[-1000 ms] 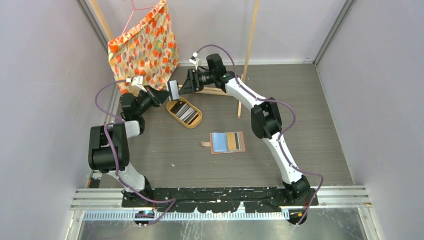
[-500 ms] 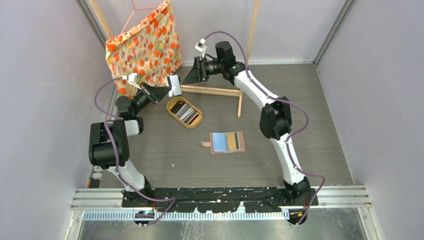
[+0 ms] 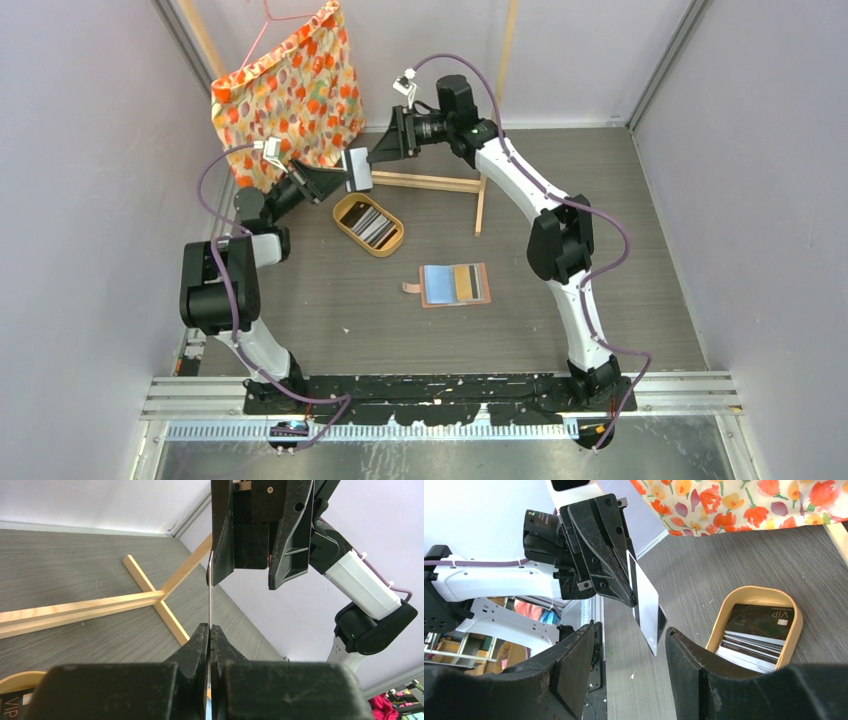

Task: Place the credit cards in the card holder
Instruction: Place the credit card in the storage box.

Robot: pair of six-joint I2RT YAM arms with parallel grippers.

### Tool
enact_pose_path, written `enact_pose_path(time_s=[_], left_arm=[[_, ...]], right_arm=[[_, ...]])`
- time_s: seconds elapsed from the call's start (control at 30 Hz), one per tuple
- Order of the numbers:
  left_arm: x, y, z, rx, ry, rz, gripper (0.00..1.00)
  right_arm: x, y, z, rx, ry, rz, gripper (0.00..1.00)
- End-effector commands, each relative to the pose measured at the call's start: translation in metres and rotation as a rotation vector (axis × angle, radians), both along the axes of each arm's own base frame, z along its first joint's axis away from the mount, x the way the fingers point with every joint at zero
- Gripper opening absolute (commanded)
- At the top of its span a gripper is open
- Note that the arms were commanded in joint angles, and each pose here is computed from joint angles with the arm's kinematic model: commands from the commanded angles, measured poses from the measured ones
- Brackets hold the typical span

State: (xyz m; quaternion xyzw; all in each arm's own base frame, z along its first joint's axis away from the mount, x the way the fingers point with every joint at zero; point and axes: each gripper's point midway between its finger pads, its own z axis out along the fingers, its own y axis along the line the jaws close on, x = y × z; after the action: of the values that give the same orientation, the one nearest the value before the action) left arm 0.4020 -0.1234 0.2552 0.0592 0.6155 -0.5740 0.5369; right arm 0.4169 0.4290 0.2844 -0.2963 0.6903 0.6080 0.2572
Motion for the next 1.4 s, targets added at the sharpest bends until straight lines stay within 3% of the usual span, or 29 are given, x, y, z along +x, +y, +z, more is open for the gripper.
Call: enact_pose_path(time_s=[0.0,0.77,1.07,1.3,1.37], left_arm=[[-0.003,-0.005,0.014,0.008,-0.062,-0.040,0.00],[0.001,-0.011,0.012,-0.027,-0.002,-0.079,0.01],[0.003,-0.012,0.010,-0.033,0.013,-0.090,0.01],[0.005,-0.012,0.008,-0.047,0.039,-0.097,0.01],[0.007,-0.012,0.006,-0.054,0.050,-0.097,0.01]], right_arm=[[0.003,-0.008,0.015,0.008,-0.047,-0.016,0.59],[0.020,0.000,0.002,0.021,-0.013,-0.037,0.48],[0.017,0.004,0.012,0.077,0.004,-0.003,0.28],[0.011,0.004,0.025,0.143,-0.003,0.044,0.19],[0.010,0.003,0.027,0.156,0.002,0.051,0.09]])
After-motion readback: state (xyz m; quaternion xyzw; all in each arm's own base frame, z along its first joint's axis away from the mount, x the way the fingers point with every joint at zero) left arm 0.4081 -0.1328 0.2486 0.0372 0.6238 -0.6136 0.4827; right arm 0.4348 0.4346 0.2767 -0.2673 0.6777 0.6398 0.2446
